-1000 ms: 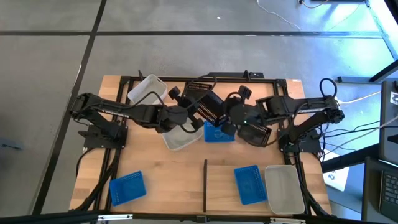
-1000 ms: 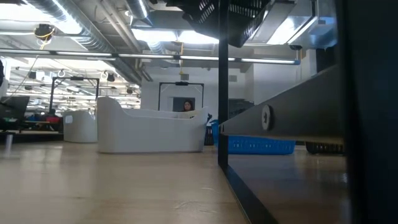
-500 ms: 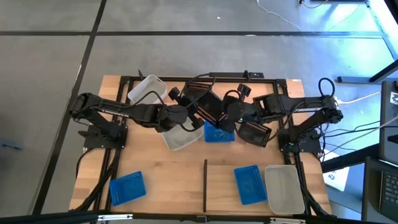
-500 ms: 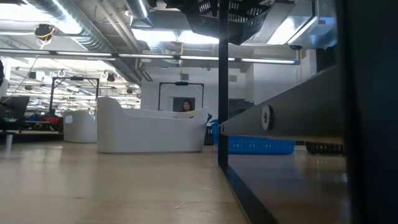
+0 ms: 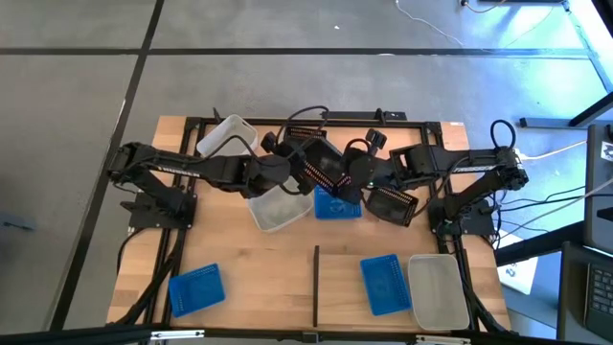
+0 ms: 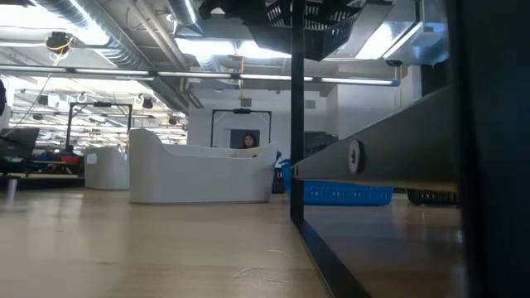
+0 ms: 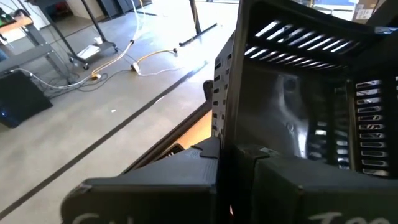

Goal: Stack baskets on shelf by color
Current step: Put the bottom black bin on the shelf

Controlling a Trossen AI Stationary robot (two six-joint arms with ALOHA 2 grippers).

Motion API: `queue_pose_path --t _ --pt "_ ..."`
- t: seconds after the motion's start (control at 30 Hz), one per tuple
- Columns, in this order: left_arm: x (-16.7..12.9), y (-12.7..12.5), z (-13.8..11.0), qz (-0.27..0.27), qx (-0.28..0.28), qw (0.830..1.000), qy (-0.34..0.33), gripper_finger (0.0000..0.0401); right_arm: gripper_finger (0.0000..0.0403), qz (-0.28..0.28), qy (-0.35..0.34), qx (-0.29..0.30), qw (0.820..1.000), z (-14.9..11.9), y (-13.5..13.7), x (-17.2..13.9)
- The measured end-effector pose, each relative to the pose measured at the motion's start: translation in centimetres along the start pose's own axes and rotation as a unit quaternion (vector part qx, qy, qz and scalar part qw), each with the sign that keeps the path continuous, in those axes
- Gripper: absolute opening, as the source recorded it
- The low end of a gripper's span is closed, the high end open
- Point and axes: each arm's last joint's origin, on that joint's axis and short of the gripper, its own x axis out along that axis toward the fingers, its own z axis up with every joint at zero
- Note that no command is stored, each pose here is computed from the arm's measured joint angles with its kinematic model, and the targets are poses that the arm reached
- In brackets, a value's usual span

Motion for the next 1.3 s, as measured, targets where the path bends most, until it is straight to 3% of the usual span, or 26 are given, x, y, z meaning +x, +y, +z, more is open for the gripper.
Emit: queue_pose_path --t 0.23,0.57,0.77,0.93,1.3 --pt "0.0 -0.1 0.0 -0.019 -0.030 0.999 0.003 0.0008 0.0003 0.003 0.003 -0.003 1.000 -0.1 0.0 0.0" --pt "0.0 -0.2 0.3 -0.030 -0.052 0.998 -0.006 0.0064 0.0002 0.022 0.000 -0.002 1.000 0.1 0.3 0.0" --pt "-1.0 -0.7 0.9 -0.050 -0.064 0.996 -0.027 0.0065 0.0002 0.015 0.001 0.020 1.000 0.0 0.2 0.0" --pt "-3.0 -1.4 1.4 -0.075 -0.006 0.996 -0.044 0.0068 0.0002 0.013 0.014 0.016 1.000 -0.3 0.2 0.0" --pt "-6.6 -2.3 1.9 -0.137 -0.006 0.989 -0.061 0.0069 0.0001 -0.014 0.028 0.003 1.000 -0.7 -0.1 0.0"
